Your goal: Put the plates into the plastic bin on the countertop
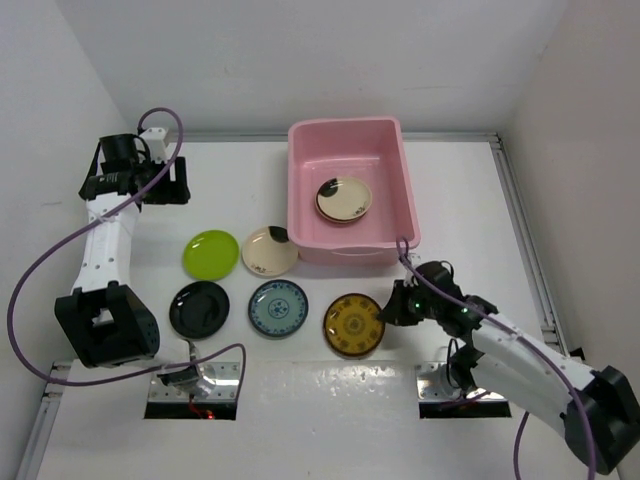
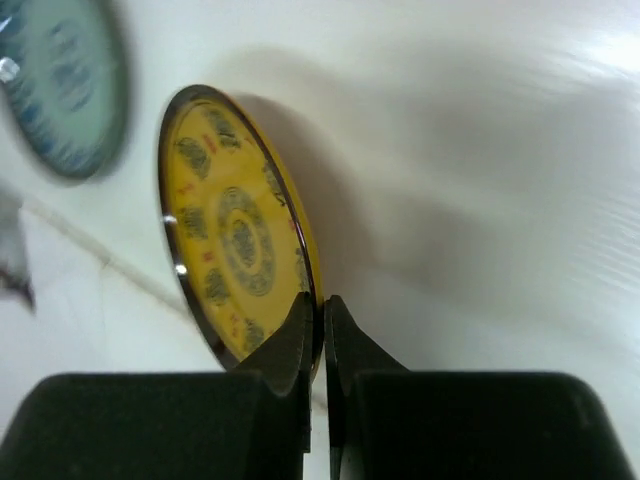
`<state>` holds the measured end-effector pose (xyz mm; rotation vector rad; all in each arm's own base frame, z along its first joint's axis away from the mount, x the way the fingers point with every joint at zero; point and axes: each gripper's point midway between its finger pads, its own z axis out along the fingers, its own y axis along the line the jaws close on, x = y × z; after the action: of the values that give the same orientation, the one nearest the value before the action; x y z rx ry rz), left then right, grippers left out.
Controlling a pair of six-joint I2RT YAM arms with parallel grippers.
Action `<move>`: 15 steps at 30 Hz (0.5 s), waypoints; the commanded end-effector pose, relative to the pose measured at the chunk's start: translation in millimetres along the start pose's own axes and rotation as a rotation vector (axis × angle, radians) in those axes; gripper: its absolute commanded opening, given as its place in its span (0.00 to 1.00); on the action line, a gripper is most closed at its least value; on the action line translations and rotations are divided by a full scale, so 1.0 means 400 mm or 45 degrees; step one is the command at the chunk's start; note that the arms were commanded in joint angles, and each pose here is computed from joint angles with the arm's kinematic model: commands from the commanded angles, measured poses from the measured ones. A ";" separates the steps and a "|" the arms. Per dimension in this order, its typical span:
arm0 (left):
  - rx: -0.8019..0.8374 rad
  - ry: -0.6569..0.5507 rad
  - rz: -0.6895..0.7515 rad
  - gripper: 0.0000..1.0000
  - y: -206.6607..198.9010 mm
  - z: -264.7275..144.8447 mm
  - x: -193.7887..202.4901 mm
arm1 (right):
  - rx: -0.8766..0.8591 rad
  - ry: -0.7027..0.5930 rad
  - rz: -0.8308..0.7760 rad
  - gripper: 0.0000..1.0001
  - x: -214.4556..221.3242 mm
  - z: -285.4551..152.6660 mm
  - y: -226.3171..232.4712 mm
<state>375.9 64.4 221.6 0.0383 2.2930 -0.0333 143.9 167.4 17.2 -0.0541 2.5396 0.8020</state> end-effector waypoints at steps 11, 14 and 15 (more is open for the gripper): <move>0.020 -0.053 0.027 0.80 0.025 0.034 -0.083 | -0.210 -0.401 -0.248 0.00 -0.637 -0.137 0.367; 0.020 -0.053 0.042 0.80 0.032 0.047 -0.095 | -0.017 -0.497 -0.121 0.00 -0.790 -0.095 0.278; 0.020 -0.053 0.042 0.80 0.034 0.051 -0.100 | 0.066 -0.437 -0.078 0.00 -0.794 -0.020 0.217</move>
<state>405.8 70.9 216.6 0.0585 2.3136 -0.0510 362.1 229.9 247.6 -0.1535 2.1418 0.8278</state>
